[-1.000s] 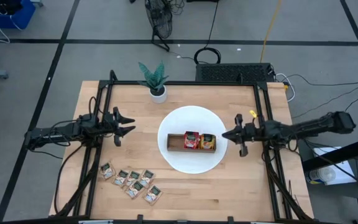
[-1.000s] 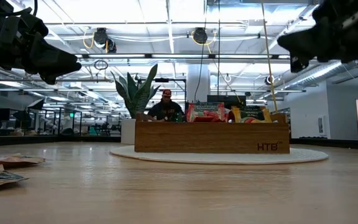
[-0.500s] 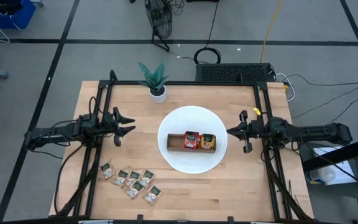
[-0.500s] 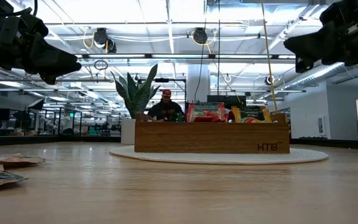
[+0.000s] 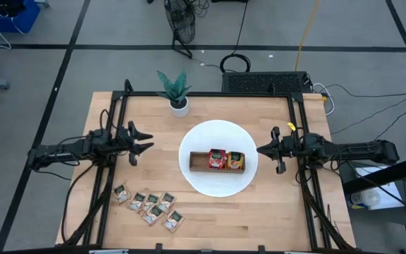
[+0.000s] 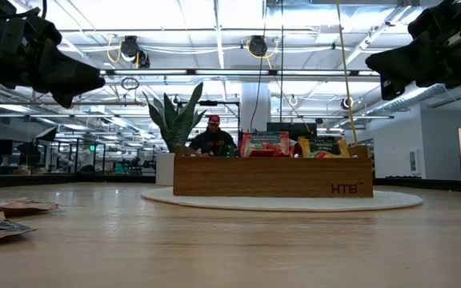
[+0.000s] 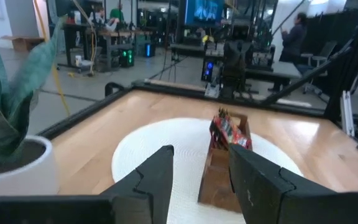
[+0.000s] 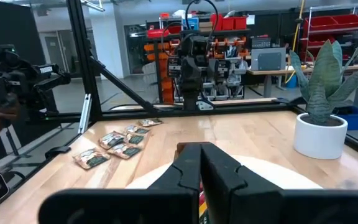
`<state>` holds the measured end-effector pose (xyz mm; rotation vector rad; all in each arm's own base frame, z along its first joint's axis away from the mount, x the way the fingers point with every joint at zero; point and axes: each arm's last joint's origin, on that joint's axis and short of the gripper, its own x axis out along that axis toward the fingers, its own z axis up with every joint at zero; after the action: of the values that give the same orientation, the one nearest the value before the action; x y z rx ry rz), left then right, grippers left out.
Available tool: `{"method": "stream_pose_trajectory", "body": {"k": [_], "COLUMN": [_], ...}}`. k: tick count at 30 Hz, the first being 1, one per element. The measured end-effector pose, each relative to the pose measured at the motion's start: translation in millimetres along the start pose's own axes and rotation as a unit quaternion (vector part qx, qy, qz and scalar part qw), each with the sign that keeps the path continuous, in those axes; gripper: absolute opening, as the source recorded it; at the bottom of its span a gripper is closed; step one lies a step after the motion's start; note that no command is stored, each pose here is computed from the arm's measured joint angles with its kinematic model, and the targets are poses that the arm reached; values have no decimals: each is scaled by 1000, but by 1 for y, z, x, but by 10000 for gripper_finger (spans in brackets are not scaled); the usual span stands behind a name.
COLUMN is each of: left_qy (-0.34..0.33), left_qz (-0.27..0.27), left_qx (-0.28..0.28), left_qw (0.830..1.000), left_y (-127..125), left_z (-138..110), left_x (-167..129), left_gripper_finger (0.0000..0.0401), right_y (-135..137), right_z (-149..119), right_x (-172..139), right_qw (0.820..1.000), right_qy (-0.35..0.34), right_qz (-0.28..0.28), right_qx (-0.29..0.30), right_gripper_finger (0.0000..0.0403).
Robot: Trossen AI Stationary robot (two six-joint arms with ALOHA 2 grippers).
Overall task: Pick & Place Tea
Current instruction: Put the brown tea bag into the left section of the wooden organizer
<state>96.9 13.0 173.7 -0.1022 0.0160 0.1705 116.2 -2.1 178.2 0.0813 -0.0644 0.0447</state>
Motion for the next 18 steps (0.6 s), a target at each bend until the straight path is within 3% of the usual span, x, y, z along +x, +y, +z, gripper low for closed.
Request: {"method": "stream_pose_trajectory", "body": {"k": [9,14,16,18], "left_qy": [-8,-4,20,70], "left_qz": [-1,-24,-66,-69], "left_qx": [-32,-128,-164,-202], "left_qw": [999,991,984,974], "left_y": [0,-2,-6,-9], "left_z": [2,3,11,20], "left_x": [0,0,-1,0], "left_gripper_finger": [157,157,156,154], "right_y": [0,0,0,0], "right_z": [0,0,0,0], "right_x": [0,0,0,0], "right_qw": [1000,1000,1000,1000], "right_qy": [0,0,0,0], "right_qz": [0,0,0,0], "right_qx": [0,0,0,0], "right_gripper_finger": [4,2,2,3]}}
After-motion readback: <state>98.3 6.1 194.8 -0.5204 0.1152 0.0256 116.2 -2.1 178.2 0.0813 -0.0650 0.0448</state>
